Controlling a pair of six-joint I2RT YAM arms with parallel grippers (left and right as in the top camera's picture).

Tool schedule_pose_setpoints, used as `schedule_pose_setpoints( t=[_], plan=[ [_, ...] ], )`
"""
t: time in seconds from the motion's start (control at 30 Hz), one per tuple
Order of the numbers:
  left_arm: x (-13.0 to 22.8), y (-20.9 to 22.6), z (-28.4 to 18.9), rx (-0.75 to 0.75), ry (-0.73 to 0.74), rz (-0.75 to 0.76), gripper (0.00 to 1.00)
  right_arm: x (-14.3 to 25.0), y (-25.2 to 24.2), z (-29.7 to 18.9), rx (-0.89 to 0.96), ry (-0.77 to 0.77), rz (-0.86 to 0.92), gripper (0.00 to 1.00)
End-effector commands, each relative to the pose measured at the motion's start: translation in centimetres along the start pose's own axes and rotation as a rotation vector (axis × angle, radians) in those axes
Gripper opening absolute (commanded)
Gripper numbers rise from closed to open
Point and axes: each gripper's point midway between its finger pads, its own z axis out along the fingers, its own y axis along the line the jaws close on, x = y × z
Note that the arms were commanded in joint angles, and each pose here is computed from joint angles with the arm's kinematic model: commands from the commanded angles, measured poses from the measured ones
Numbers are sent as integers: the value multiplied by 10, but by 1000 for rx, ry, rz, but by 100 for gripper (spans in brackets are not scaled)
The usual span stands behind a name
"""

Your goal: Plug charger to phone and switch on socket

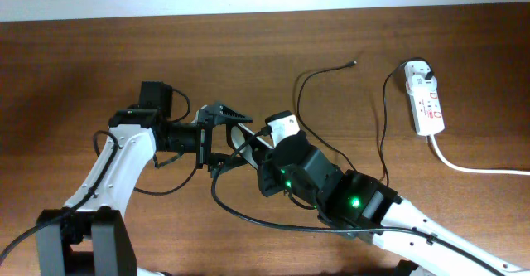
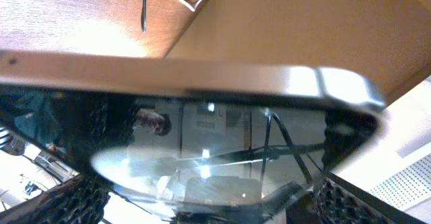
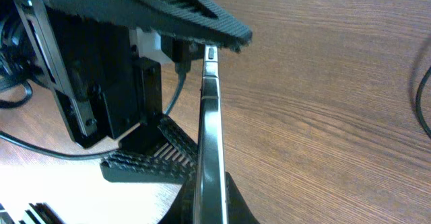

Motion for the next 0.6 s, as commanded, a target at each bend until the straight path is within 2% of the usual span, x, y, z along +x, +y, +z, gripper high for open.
schedule_pose_setpoints(
  t=[0.0, 0.07, 0.17, 0.23, 0.27, 0.33, 0.37, 0.4, 0.43, 0.47, 0.5, 0.57],
  plan=[
    [0, -10, -1, 28, 9, 124, 99, -21, 1, -24, 9, -86, -7, 4],
    [-8, -29, -11, 81, -12, 288, 99, -34, -6, -51, 32, -158, 5, 4],
    [1, -61, -34, 121, -95, 604, 99, -50, -42, -98, 79, -252, 208, 4],
    [38, -82, -51, 131, -165, 898, 99, -52, -68, -114, 118, -283, 386, 4],
    [71, -94, -61, 128, -213, 1119, 99, -49, -70, -115, 98, -266, 463, 4],
    [123, -102, -68, 105, -285, 1407, 99, -47, -68, -109, 70, -239, 564, 4],
    [140, -101, -69, 78, -330, 1490, 99, -45, -69, -103, 74, -225, 609, 4],
    [142, -82, -76, -92, -516, 1519, 99, -42, -71, -92, 92, -203, 617, 4],
    [121, -57, -92, -297, -687, 1415, 99, -40, -71, -86, 98, -184, 617, 4],
    [102, -21, -119, -524, -848, 1234, 99, -40, -67, -77, 83, -165, 616, 4],
    [101, -4, -126, -591, -881, 1172, 99, -42, -64, -72, 68, -159, 616, 4],
    [93, 7, -124, -599, -866, 1147, 99, -49, -50, -53, -4, -136, 612, 4]
  ],
)
